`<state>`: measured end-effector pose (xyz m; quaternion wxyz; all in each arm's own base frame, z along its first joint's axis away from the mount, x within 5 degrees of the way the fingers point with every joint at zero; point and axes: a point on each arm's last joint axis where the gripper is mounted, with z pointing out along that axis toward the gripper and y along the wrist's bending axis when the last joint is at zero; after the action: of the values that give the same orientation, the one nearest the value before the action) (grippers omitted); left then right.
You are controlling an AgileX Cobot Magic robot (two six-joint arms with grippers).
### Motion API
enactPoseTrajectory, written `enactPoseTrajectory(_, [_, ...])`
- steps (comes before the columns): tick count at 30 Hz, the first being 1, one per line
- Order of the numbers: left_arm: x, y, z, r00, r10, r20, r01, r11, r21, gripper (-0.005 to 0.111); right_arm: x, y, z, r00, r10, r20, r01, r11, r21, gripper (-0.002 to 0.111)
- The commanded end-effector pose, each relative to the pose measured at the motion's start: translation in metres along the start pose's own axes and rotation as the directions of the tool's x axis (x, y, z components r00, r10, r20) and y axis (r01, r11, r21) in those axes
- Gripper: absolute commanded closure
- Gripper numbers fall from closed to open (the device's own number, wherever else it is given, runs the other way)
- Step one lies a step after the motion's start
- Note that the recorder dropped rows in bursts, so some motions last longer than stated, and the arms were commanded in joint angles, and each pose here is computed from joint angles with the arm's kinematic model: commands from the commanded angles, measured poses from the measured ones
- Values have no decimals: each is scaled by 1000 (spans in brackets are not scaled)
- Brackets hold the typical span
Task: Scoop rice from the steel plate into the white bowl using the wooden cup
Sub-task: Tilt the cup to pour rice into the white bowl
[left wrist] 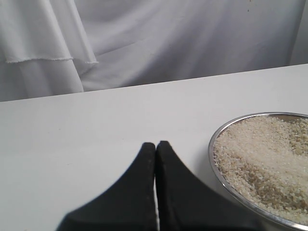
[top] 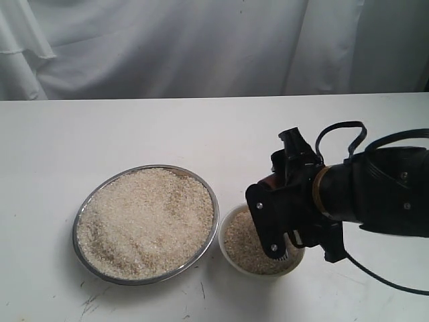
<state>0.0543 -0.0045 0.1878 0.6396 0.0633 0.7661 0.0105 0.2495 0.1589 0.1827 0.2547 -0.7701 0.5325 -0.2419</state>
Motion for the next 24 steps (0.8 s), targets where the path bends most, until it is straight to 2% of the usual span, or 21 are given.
enactPoseTrajectory(1, [-2,0,0,1000,-2,6,2,1000,5,107,2,-2,1,998,-40,-38,40,999,4,108])
enactPoseTrajectory(17, [-2,0,0,1000,-3,6,3,1000,5,107,-6,-2,-3,984,-160,-80,162,986,24,108])
enactPoseTrajectory(20, [-2,0,0,1000,-3,6,3,1000,5,107,-4,3,5,968,-203,-145,202,979,-20,108])
enactPoseTrajectory(24, [-2,0,0,1000,-3,6,3,1000,5,107,-9,5,6,965,-228,-134,227,974,-21,108])
